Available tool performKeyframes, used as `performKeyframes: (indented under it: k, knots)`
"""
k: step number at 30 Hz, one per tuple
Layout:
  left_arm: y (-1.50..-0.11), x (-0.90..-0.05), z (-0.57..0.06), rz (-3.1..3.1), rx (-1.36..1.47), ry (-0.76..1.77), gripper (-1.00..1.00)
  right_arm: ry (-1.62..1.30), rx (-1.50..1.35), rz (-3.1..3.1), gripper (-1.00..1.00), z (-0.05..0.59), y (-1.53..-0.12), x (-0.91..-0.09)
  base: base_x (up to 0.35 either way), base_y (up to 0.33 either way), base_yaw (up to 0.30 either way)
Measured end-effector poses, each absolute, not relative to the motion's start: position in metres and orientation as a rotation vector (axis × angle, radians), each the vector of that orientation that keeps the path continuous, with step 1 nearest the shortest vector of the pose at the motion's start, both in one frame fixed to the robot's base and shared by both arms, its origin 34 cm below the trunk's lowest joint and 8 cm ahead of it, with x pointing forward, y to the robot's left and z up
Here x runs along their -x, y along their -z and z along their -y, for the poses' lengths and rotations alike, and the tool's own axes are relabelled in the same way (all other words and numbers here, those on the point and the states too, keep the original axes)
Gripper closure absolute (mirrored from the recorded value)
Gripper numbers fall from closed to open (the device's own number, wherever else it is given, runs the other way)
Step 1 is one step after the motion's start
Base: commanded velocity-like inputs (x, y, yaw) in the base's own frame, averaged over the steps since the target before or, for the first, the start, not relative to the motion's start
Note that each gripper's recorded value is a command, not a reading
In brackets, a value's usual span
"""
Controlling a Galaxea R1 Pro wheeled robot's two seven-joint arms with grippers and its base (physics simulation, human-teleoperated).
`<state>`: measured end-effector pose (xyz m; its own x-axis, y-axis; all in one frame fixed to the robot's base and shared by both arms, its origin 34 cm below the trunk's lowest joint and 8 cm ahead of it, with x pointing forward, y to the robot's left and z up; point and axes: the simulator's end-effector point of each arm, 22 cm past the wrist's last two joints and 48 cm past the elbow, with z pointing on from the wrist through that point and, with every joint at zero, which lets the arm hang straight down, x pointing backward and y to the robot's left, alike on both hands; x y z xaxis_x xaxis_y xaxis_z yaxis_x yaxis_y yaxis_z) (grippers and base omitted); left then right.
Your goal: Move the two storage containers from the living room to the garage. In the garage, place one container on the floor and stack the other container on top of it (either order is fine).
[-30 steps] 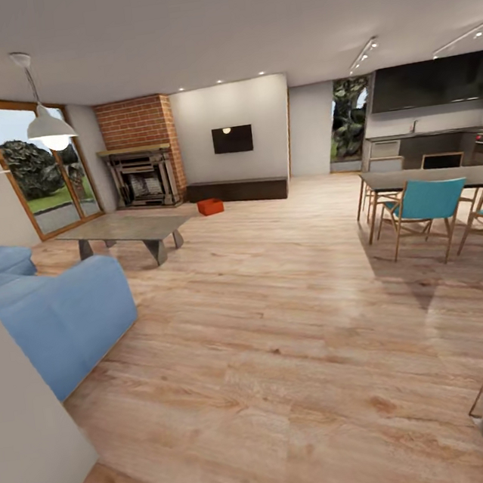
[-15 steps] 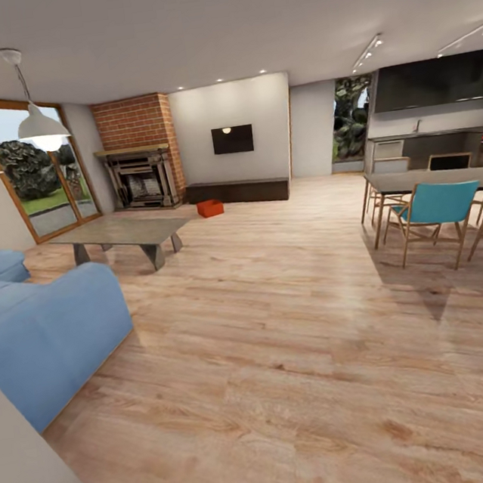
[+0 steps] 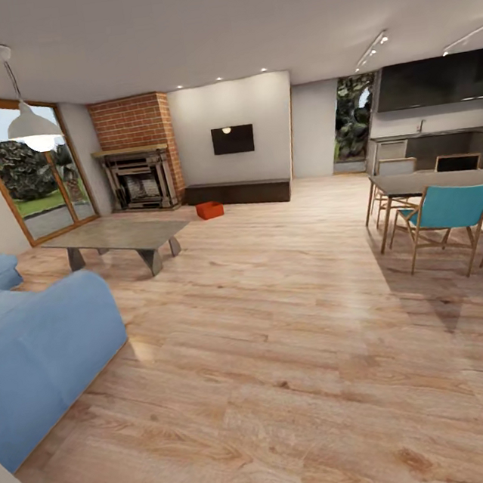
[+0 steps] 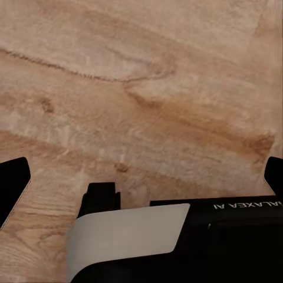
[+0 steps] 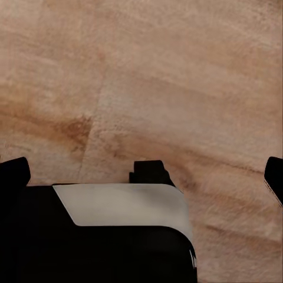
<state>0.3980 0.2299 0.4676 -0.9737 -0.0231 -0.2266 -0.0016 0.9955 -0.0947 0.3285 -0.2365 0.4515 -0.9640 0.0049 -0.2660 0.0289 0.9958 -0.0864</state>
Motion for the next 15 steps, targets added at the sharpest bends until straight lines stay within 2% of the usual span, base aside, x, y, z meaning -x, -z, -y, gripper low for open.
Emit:
performKeyframes:
  k: [15]
  knots:
    - [-0.4675,-0.3978,-0.2298,-2.909,0.018,0.138,-1.00,0.130,-0.027,-2.871,-1.00,0.2363,-0.4514,-0.3281,0.322,0.000,0.000]
